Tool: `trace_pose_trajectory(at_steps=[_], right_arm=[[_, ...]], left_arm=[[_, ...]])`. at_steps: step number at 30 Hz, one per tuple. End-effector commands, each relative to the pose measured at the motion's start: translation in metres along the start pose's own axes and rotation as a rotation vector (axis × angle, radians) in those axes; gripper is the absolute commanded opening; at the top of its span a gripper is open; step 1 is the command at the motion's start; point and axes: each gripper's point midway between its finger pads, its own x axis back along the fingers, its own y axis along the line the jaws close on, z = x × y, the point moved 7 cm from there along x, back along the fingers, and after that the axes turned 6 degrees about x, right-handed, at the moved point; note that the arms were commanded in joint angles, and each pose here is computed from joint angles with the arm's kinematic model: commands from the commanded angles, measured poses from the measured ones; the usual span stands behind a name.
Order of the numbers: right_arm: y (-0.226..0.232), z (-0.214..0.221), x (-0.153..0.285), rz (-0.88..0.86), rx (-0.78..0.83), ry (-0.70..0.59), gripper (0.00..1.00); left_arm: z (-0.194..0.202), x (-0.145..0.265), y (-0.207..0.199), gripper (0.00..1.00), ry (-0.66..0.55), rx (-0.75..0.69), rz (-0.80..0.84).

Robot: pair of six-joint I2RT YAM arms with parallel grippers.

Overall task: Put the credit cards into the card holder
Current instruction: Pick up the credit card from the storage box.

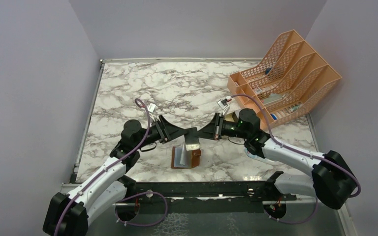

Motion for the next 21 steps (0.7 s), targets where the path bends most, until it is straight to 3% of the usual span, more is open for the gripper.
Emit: trace_pose_trajectory(at_steps=[1,5,7,10,13,17,21], right_arm=[[0.009,0.005,-0.008,-0.064,0.002,0.028,0.01],[0.004,0.011,-0.016,-0.045,-0.008,0.041,0.01],[0.001,0.013,-0.018,-0.032,-0.009,0.055,0.07],[-0.003,0.011,-0.019,0.053,0.001,0.058,0.29],[-0.007,0.008,-0.016,0.19,0.008,0.041,0.45],[-0.011,0.01,-0.023,0.356,0.02,0.067,0.51],[-0.01,0.023,-0.05,0.482,0.089,0.134,0.51]], left_arm=[[0.003,0.0,-0.005,0.49,0.025,0.002,0.05],[0.003,0.002,-0.01,0.2,0.023,-0.007,0.067],[0.003,0.003,-0.009,0.02,0.012,-0.008,0.067],[0.003,0.003,0.003,0.0,-0.013,0.004,0.016],[0.0,0.004,0.028,0.0,-0.06,0.004,-0.172],[-0.017,0.022,0.059,0.0,-0.184,-0.075,-0.536],[-0.023,0.033,0.069,0.0,-0.207,-0.119,-0.676]])
